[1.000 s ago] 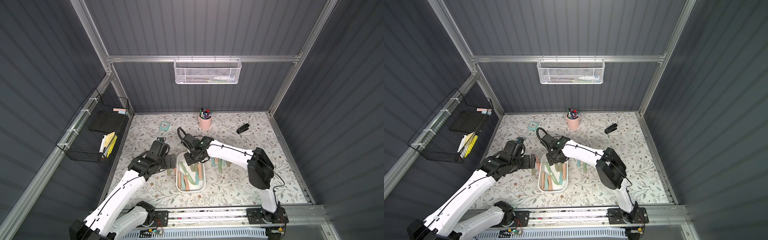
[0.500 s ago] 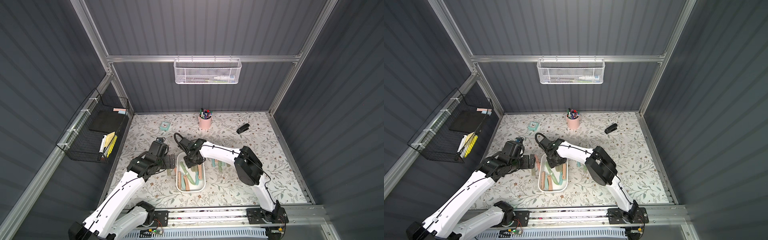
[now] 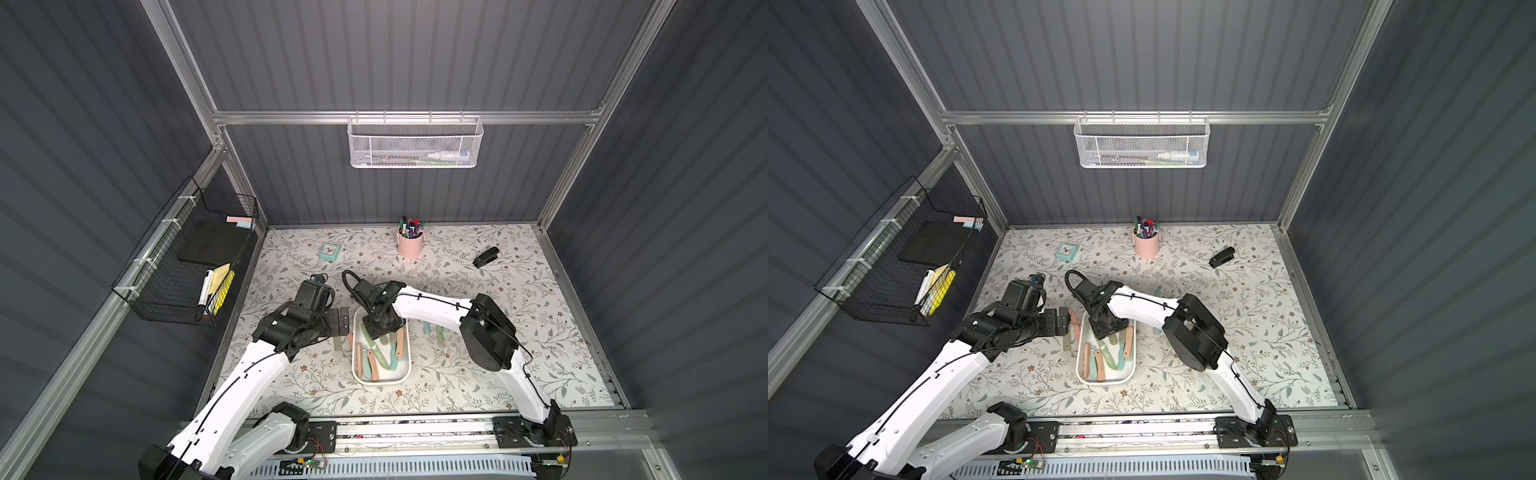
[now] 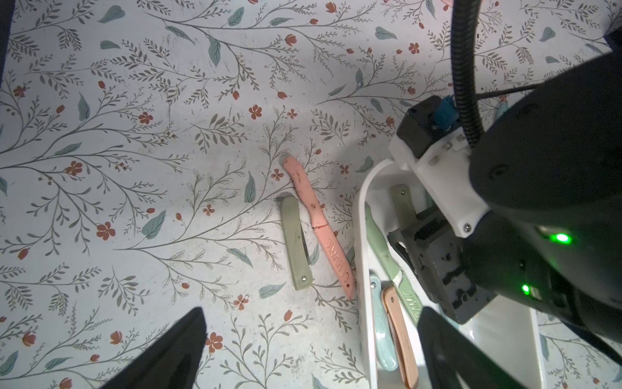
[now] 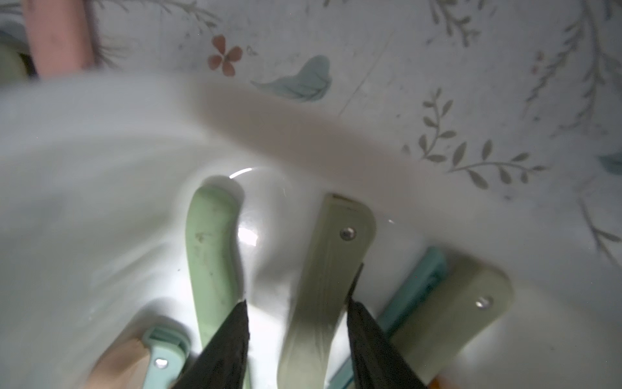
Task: Take the fruit knife out of the storage box
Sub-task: Pick up the fruit knife from the storage box.
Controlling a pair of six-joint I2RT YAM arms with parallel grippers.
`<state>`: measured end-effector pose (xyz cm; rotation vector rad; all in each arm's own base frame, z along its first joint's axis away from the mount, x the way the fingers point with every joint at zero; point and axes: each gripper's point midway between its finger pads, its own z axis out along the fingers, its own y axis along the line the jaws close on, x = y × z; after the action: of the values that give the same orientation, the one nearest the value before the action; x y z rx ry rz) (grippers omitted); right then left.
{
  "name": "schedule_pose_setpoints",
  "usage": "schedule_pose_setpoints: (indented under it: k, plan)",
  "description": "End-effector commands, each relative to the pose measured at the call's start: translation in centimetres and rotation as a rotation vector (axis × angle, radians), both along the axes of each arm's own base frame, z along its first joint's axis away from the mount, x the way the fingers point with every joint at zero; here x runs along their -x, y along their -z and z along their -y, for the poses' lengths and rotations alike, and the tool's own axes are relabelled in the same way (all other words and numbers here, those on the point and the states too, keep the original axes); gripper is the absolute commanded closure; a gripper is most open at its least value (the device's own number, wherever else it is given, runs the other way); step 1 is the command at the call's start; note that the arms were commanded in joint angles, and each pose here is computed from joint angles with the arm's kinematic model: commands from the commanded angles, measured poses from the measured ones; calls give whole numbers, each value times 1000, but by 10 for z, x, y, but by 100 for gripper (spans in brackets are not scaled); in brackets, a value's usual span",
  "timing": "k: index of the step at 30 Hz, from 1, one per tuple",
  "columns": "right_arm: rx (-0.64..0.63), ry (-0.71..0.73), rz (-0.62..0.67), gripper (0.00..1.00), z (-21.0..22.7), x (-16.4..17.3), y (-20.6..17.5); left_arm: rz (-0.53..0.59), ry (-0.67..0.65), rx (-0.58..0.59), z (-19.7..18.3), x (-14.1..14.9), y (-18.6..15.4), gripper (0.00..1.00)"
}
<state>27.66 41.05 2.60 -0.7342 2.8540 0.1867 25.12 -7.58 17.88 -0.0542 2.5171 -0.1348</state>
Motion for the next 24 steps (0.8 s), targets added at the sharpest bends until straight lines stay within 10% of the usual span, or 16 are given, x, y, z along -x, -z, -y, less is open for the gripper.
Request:
schedule_pose_setpoints:
  k: [1, 11, 24]
  plan:
    - [51, 4, -25, 50, 6, 4, 11, -10, 6, 5, 0, 1, 4, 1]
    - [167, 12, -101, 51, 17, 20, 30, -13, -2, 17, 0, -1, 5, 1]
    - [163, 22, -37, 77, 16, 11, 12, -14, -3, 21, -1, -1, 5, 1]
